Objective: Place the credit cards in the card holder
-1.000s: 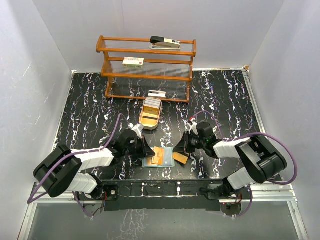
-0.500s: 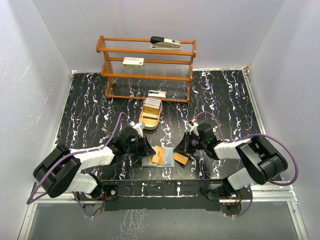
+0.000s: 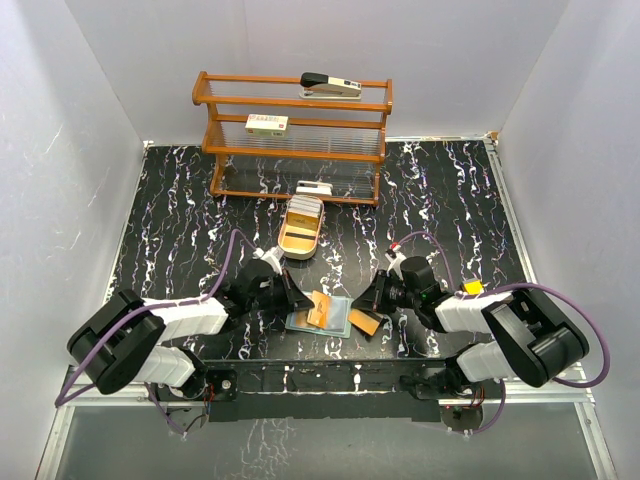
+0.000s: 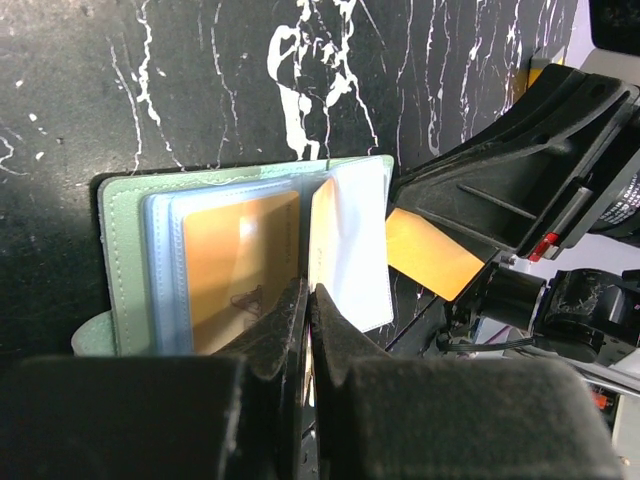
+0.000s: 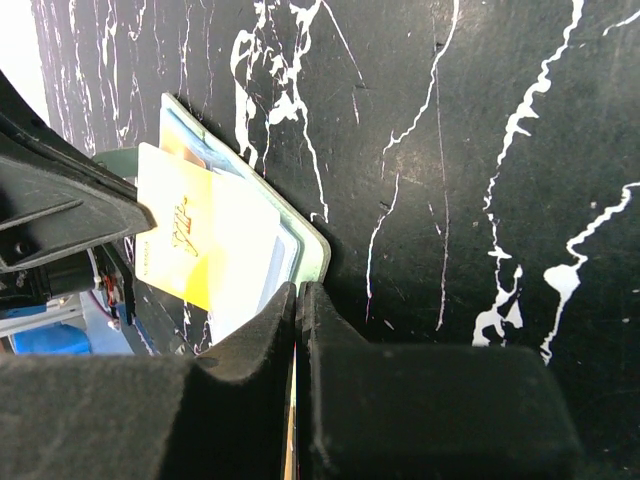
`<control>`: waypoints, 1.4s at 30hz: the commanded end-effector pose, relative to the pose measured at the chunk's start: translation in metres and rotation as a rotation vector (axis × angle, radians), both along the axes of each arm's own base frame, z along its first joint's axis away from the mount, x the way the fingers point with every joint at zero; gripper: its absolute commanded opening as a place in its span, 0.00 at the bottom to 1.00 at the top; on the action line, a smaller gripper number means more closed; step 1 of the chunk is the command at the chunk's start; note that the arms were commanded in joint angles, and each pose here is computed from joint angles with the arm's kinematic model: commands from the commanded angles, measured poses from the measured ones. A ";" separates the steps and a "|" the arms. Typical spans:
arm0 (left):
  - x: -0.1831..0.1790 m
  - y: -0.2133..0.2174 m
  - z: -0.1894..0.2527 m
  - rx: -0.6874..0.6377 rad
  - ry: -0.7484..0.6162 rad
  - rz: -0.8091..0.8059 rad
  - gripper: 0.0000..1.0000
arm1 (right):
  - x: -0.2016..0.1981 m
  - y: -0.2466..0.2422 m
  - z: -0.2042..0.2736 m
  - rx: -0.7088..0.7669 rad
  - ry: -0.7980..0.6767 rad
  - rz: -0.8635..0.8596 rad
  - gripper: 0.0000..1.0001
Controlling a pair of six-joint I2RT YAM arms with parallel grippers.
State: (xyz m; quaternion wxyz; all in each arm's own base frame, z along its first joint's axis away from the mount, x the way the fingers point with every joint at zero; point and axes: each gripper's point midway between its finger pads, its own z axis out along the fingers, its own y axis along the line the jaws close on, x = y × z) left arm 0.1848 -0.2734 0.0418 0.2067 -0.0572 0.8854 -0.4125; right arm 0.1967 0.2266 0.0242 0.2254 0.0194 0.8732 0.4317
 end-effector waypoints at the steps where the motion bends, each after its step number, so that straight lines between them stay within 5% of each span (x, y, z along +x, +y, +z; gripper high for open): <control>1: 0.000 0.001 -0.005 -0.011 0.005 0.025 0.00 | 0.007 -0.001 0.003 -0.013 -0.044 -0.017 0.00; 15: -0.005 -0.003 -0.022 0.057 0.042 -0.014 0.05 | 0.013 -0.001 0.005 -0.033 -0.063 -0.018 0.00; 19: -0.006 -0.005 -0.021 0.064 0.041 -0.019 0.11 | 0.015 0.000 0.005 -0.037 -0.066 -0.016 0.00; 28: 0.005 0.006 0.001 0.156 0.004 0.015 0.44 | 0.020 -0.008 0.012 -0.115 -0.074 -0.018 0.00; 42: 0.002 -0.017 0.012 0.043 0.007 -0.053 0.51 | 0.028 -0.007 0.039 -0.095 -0.142 -0.039 0.00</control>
